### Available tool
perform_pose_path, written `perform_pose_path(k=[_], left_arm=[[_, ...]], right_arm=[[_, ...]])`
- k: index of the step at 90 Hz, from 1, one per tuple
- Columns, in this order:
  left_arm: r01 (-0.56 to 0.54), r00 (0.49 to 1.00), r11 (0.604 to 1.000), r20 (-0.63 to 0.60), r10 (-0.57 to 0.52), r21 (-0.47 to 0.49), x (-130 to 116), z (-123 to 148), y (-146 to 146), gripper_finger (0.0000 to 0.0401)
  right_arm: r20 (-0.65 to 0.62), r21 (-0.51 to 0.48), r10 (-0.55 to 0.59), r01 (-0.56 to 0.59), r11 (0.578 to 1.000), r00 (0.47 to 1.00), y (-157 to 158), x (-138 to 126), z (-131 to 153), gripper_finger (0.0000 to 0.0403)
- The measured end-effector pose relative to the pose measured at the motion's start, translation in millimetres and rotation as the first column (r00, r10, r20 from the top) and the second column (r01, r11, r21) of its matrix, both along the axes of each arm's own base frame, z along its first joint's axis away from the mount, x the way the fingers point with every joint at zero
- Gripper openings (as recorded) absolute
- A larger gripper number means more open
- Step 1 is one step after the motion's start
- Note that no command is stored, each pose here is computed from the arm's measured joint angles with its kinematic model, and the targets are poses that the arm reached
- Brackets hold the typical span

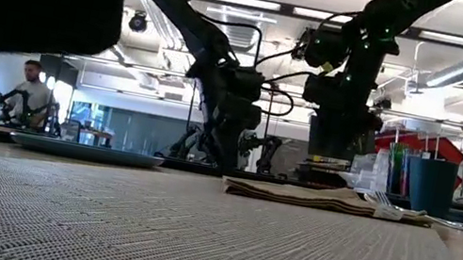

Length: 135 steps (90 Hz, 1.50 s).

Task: Set table place
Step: Fold the brown table napkin

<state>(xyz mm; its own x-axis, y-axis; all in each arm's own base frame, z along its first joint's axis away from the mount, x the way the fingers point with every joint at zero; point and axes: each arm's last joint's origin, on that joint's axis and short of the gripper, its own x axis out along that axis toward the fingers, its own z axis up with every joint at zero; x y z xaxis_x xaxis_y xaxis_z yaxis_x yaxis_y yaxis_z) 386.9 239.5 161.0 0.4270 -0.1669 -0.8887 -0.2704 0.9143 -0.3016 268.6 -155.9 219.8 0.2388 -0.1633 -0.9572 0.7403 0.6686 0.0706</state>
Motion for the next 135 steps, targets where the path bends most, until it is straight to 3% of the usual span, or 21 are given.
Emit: perform_pose_path(k=[24, 51, 73, 103, 135], left_arm=[[0.014, 0.999, 0.999, -0.032, -0.013, 0.046, 0.2, -3.0, -2.1, 0.0132], [0.041, 0.999, 0.997, -0.033, -0.039, 0.064, 1.0, -3.3, -3.3, 0.0007], [0.058, 0.998, 0.996, -0.032, -0.056, 0.067, 2.6, -1.8, -7.0, 0.0], [0.085, 0.996, 0.989, -0.004, -0.085, 0.117, 0.8, 27.3, -17.9, 0.0], [0.093, 0.995, 0.983, 0.003, -0.095, 0.16, 0.8, 37.5, -21.7, 0.0]], right_arm=[[-0.009, 0.029, 0.004, -0.004, 1.0, 1.0, 3.3, -4.7, -14.2, 0.0185], [0.009, 0.031, 0.008, -0.008, 0.999, 1.0, 4.0, -5.2, -20.2, 0.0175], [0.006, 0.024, 0.028, -0.028, 0.999, 1.0, 4.1, -5.6, -19.7, 0.0164], [0.061, 0.047, 0.148, -0.151, 0.987, 0.987, -3.4, -8.2, -18.6, 0.0184], [0.091, 0.049, 0.036, -0.04, 0.998, 0.995, -39.9, -32.0, -18.6, 0.0226]])
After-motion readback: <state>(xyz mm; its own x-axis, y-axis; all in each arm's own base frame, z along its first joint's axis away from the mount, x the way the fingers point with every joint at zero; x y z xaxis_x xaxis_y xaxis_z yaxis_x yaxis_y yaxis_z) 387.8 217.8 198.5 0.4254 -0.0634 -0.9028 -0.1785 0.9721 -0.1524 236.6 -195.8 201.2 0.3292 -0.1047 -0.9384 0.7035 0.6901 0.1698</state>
